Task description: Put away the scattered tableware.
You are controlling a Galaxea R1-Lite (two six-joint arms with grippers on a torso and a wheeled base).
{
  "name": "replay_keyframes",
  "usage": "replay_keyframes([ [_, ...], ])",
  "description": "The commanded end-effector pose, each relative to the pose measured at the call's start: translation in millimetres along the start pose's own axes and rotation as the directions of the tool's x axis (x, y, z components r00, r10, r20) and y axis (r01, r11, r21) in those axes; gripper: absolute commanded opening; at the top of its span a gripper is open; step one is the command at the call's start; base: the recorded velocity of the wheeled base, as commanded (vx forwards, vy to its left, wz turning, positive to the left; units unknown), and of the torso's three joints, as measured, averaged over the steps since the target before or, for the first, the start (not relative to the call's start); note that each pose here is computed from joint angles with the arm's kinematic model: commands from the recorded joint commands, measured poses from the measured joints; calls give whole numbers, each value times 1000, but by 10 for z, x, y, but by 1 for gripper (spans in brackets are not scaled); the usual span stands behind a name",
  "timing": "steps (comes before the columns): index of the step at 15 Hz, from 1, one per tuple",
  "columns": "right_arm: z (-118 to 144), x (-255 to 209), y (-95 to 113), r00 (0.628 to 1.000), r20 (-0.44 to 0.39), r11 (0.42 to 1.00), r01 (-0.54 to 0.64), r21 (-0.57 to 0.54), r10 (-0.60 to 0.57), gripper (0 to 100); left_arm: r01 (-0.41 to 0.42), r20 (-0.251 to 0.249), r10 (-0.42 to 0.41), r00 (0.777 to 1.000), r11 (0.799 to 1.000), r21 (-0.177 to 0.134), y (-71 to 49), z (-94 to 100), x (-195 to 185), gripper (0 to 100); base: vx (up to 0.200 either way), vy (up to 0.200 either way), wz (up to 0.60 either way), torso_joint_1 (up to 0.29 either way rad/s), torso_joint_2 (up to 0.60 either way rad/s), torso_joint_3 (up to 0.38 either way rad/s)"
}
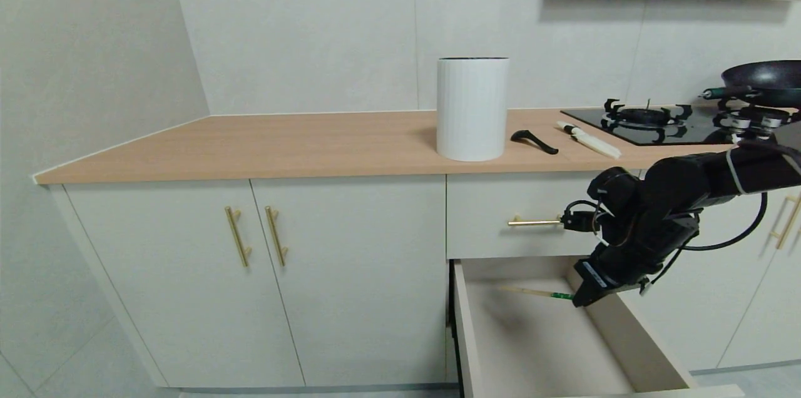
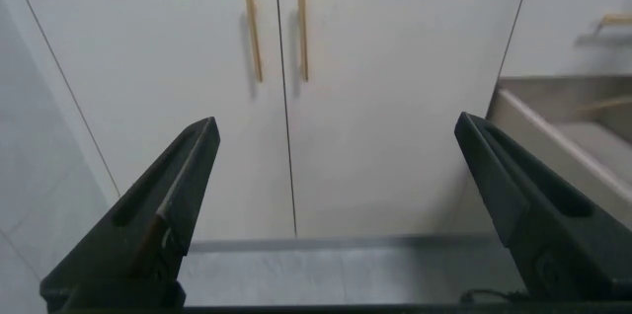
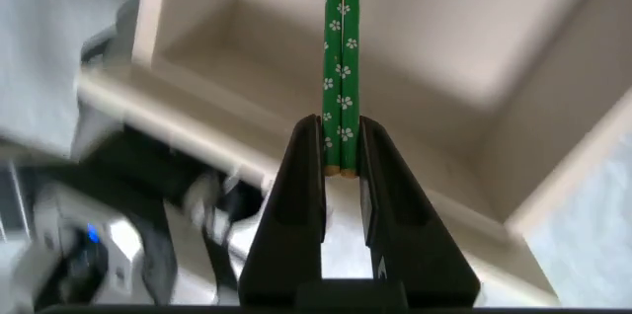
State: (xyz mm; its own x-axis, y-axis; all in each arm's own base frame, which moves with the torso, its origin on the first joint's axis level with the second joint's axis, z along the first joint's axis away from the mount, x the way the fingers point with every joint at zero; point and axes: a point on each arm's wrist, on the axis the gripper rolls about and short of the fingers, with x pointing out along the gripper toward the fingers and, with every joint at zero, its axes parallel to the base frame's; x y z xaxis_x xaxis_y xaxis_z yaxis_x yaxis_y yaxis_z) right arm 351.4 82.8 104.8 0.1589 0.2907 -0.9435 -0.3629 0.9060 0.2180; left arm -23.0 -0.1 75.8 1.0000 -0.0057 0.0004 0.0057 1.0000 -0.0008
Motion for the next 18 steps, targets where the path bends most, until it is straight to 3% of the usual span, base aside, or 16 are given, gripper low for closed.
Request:
replay_keyframes([
  [1, 34, 172, -47, 1000, -19, 1000, -3, 8, 3, 0, 0, 0, 0, 1000, 1000, -1, 0, 0, 0, 100, 0, 0, 0, -251, 349, 124],
  [8, 277, 625, -140, 995, 102, 998, 2, 62, -8, 0, 0, 0, 0, 1000, 1000, 1, 0, 0, 0, 100, 0, 0, 0, -76, 227, 82],
  [10, 450, 794, -67, 990, 140, 984, -18, 176, -7, 0, -1, 0, 1, 1000, 1000, -1, 0, 0, 0, 100, 0, 0, 0, 0, 0, 0],
  [18, 597, 1413, 1, 987, 86, 960, 107, 257, -133, 0, 0, 0, 0, 1000, 1000, 1, 0, 0, 0, 100, 0, 0, 0, 0, 0, 0],
])
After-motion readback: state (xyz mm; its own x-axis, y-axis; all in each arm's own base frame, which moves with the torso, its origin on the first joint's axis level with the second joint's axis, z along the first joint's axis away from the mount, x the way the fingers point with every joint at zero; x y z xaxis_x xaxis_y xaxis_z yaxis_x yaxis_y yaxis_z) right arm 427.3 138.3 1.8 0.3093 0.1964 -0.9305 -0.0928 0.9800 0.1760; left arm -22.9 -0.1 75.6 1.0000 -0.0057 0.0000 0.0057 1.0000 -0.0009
